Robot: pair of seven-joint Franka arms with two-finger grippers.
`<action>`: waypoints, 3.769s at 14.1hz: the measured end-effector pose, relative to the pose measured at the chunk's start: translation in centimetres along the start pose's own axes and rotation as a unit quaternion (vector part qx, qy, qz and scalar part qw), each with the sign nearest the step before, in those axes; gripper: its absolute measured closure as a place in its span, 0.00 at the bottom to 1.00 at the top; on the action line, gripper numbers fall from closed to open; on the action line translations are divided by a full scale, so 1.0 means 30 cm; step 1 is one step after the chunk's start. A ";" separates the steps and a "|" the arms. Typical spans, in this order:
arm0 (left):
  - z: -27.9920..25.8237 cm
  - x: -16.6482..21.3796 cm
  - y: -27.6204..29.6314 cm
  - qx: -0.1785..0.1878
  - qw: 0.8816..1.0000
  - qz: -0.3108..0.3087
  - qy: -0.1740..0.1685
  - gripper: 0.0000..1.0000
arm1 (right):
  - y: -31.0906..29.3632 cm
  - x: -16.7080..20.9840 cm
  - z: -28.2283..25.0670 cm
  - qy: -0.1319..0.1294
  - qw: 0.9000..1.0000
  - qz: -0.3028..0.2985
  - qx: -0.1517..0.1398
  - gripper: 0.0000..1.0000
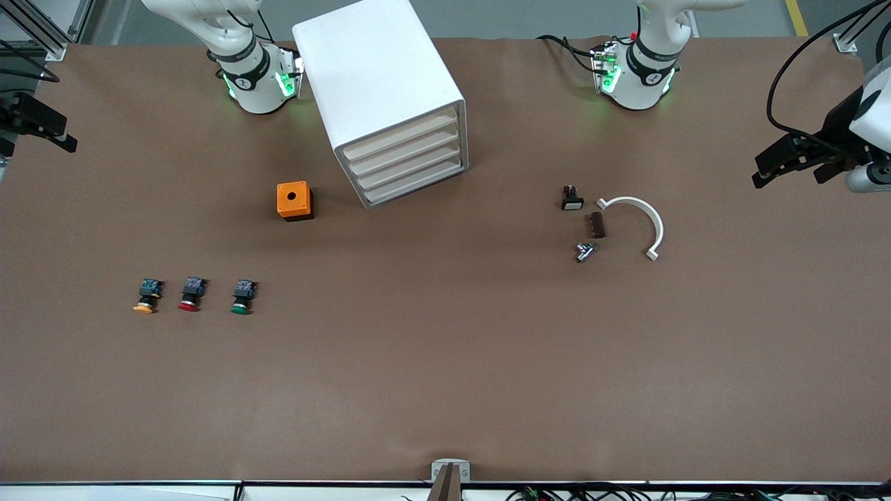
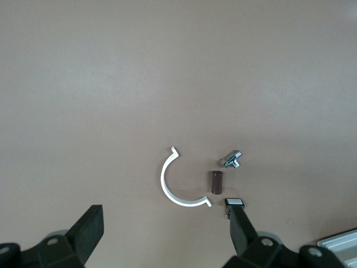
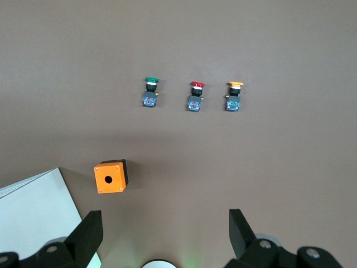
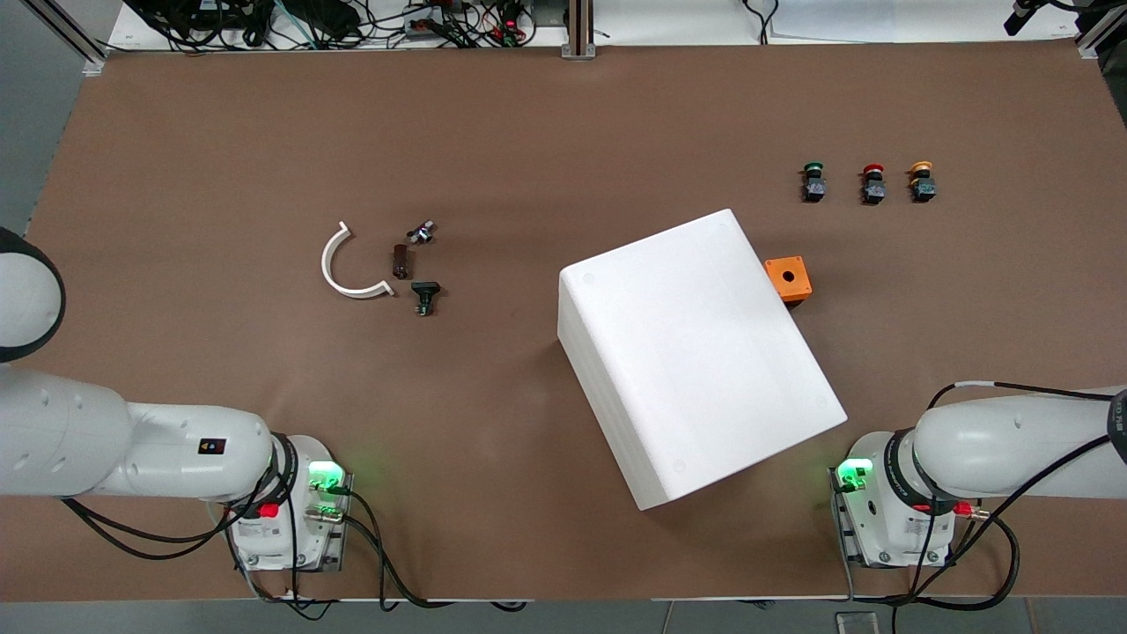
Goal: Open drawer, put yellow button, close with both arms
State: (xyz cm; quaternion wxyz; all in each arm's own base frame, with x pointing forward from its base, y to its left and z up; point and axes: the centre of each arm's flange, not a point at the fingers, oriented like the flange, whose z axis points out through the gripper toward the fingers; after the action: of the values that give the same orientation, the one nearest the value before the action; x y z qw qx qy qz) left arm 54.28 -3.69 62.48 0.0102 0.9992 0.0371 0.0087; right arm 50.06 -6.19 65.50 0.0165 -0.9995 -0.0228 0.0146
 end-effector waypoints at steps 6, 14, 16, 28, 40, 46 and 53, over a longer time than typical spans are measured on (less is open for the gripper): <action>0.189 0.088 -0.056 0.006 0.998 -0.018 -0.053 0.00 | -0.003 0.000 0.001 0.000 1.000 -0.001 0.000 0.00; 0.483 0.097 0.268 0.034 0.978 -0.104 -0.180 0.00 | -0.004 -0.001 -0.005 0.004 1.000 0.000 -0.001 0.00; 0.523 0.074 0.434 0.020 0.958 -0.148 -0.243 0.00 | -0.007 -0.004 -0.011 0.007 1.000 -0.001 -0.001 0.00; 0.996 -0.161 1.120 0.201 0.656 -0.532 -0.497 0.00 | -0.010 -0.011 -0.017 0.007 1.000 0.016 0.000 0.00; 1.204 -0.334 1.366 0.326 0.486 -0.580 -0.566 0.43 | -0.014 -0.010 -0.016 0.007 1.000 0.015 0.000 0.00; 1.265 -0.362 1.411 0.322 0.479 -0.589 -0.566 0.42 | 0.006 0.081 0.135 -0.034 0.999 0.020 0.001 0.00; 1.276 -0.536 1.557 0.343 0.505 -0.571 -0.549 0.48 | 0.199 0.351 0.553 -0.045 0.997 0.059 -0.014 0.00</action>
State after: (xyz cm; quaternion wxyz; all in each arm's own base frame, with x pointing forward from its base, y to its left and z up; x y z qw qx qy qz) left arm 42.41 -52.23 24.93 -0.3117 0.4916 0.5865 -0.5632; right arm 60.35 -11.12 48.44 0.0003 -0.9976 0.0352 0.0598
